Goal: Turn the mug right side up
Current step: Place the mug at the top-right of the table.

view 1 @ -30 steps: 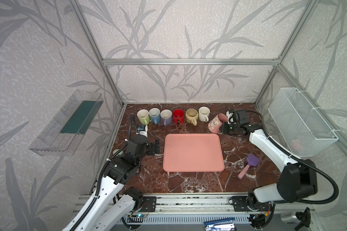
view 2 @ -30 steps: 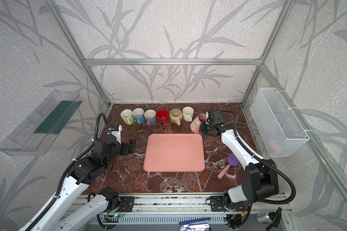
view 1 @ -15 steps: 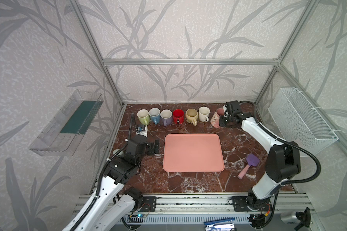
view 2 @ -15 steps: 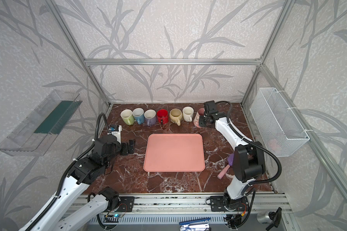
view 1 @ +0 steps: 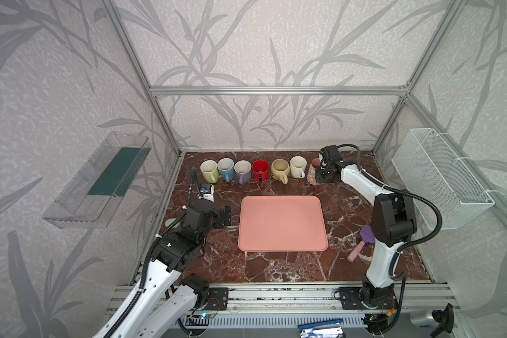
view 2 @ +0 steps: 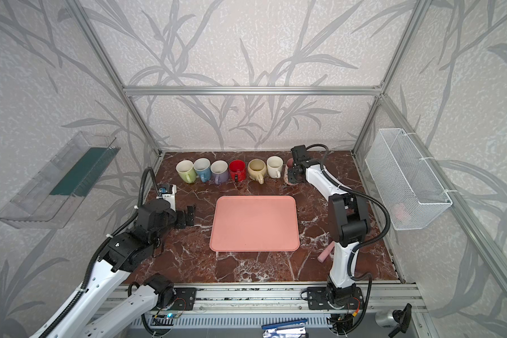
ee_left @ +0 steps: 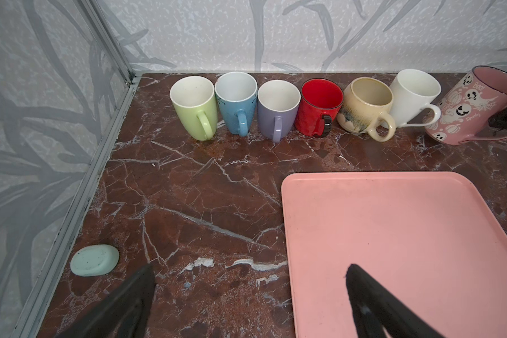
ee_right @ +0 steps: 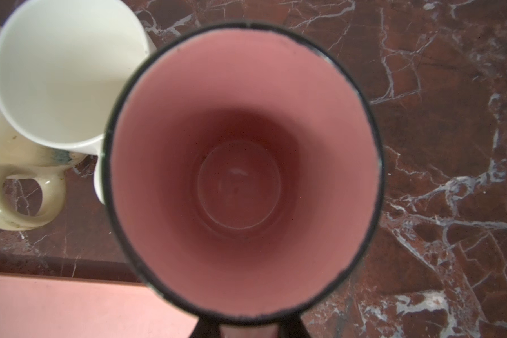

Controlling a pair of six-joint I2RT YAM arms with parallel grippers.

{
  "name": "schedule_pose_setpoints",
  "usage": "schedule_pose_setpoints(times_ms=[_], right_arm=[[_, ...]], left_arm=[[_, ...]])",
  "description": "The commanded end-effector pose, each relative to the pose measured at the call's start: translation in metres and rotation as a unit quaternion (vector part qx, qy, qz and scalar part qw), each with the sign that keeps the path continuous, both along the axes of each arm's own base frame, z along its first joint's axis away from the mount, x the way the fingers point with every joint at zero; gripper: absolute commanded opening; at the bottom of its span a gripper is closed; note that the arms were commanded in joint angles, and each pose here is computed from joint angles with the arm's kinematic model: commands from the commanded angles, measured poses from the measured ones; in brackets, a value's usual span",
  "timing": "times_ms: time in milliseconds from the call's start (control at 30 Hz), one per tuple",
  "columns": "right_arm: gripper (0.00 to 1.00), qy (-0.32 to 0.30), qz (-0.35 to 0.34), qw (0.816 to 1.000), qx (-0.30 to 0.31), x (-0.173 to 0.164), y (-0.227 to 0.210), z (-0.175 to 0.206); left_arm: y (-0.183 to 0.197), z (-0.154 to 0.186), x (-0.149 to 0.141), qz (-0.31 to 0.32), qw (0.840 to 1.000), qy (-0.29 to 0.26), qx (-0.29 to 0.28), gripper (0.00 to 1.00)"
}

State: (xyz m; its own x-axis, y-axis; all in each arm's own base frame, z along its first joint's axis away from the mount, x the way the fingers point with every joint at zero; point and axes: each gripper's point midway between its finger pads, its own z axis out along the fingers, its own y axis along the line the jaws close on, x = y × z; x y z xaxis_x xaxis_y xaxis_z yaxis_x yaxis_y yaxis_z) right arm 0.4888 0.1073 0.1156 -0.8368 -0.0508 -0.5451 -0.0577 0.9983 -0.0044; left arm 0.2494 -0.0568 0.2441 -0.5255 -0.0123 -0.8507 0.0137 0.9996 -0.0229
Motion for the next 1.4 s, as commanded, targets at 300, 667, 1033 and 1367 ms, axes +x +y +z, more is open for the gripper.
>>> schedule_pose_setpoints(times_ms=[300,667,1033,1367], right_arm=[[0.00,-0.096,-0.010,0.995,-0.006,0.060,-0.001,0.040],[0.00,-0.084,-0.008,0.996,-0.001,0.071,0.000,0.028],[0.05,-0.071,-0.008,0.997,0.007,0.068,0.001,0.016],[0.30,-0.068,-0.008,0.998,0.014,0.056,0.001,0.013]], left_arm=[[0.006,-0.004,0.002,0.009,1.000,0.000,0.024,0.99],[0.005,-0.009,0.005,0.008,0.999,0.012,0.028,0.99],[0.004,-0.010,0.005,0.007,1.000,0.012,0.028,0.99],[0.004,-0.008,0.003,0.006,1.000,0.010,0.024,0.99]])
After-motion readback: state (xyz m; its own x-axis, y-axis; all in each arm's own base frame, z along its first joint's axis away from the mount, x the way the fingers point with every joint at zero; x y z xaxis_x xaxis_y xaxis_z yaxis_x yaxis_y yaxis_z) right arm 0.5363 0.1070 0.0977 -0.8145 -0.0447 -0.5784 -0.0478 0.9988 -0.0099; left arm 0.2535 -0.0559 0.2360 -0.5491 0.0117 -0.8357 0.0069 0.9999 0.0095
